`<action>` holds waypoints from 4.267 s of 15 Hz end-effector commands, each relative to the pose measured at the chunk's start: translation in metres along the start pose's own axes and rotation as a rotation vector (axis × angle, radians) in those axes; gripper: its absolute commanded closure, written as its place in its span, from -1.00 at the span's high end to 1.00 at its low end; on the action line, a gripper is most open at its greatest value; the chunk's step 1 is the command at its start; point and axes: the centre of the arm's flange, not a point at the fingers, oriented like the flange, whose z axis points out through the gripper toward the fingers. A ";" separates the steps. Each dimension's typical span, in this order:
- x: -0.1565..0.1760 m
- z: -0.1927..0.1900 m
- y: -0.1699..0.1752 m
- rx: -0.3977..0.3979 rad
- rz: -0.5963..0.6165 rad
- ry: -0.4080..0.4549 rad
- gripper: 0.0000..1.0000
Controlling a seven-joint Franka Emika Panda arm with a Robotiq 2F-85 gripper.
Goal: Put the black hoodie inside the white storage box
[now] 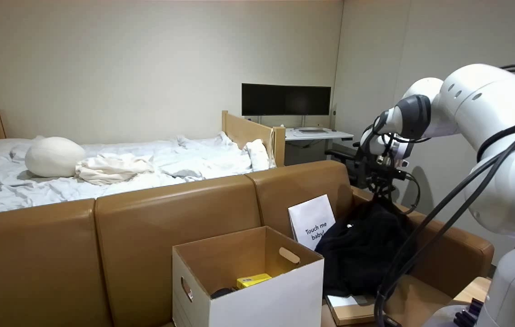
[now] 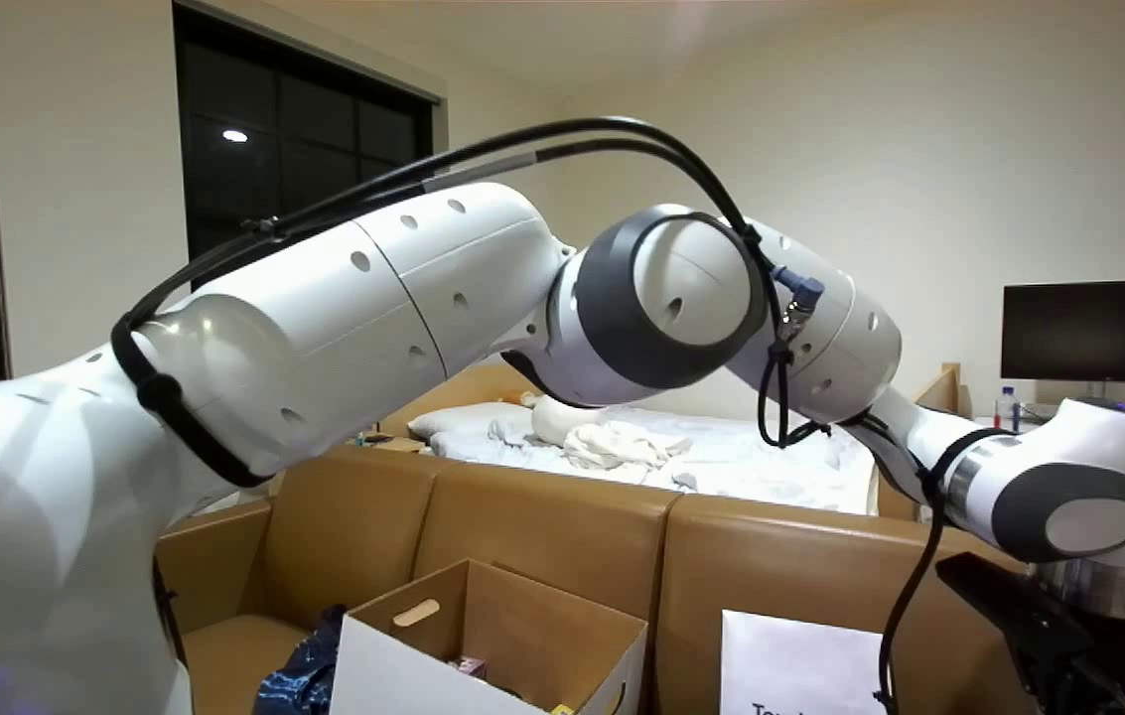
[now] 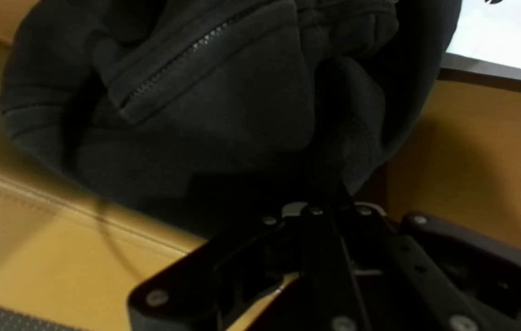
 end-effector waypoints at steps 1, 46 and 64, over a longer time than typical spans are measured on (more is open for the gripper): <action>-0.049 -0.069 0.012 -0.054 -0.173 0.078 -0.89; -0.519 -0.540 -0.187 -0.207 -1.068 1.035 -0.92; -0.535 -0.342 -0.308 0.158 -1.114 0.686 -0.91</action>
